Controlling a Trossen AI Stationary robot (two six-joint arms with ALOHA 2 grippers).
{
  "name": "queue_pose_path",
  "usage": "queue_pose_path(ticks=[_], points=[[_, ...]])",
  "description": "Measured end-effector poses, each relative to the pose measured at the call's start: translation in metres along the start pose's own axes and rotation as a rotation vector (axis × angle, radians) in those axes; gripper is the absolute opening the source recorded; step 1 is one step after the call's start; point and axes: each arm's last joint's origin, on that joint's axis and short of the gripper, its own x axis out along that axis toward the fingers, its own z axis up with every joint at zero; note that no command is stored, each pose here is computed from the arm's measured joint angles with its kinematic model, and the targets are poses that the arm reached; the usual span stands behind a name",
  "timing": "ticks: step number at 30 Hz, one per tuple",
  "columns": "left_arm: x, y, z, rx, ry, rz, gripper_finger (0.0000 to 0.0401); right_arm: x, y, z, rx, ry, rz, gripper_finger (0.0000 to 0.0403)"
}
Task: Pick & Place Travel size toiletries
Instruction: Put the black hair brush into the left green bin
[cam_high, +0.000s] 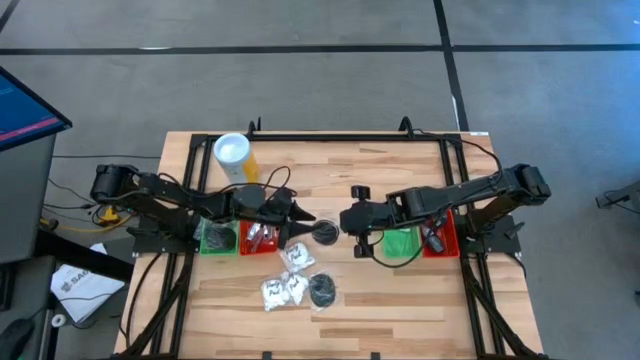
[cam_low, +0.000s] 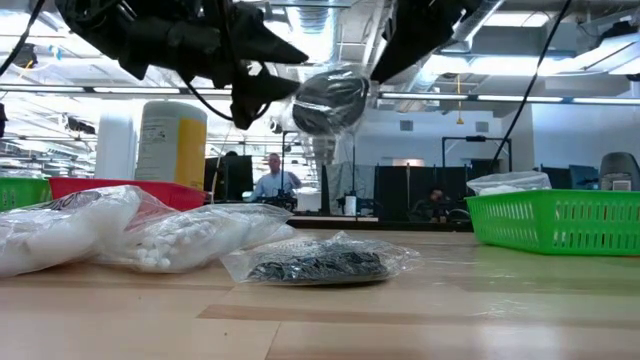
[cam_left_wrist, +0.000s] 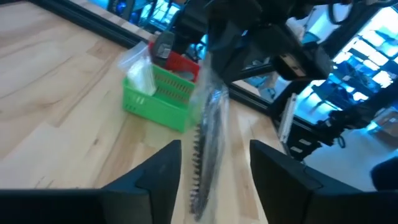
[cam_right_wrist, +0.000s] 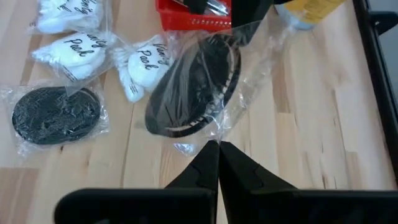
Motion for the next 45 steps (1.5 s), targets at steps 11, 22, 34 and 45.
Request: queue_pose_path(ticks=[11, 22, 34, 45], points=[[0.000, -0.001, 0.001, 0.005, -0.006, -0.011, 0.0186, 0.000, -0.001, 0.007, -0.004, -0.065, -0.021, 0.0000], [0.000, -0.001, 0.001, 0.017, -0.007, -0.010, 0.0145, 0.000, -0.003, 0.010, -0.013, -0.098, -0.036, 0.0000], [0.000, -0.001, 0.001, 0.039, -0.009, -0.009, 0.0024, 0.002, -0.010, 0.011, 0.003, -0.106, -0.052, 0.0000], [0.000, -0.001, 0.001, 0.038, -0.008, -0.009, 0.0019, 0.002, -0.011, 0.011, 0.006, -0.105, -0.054, 0.0000]])
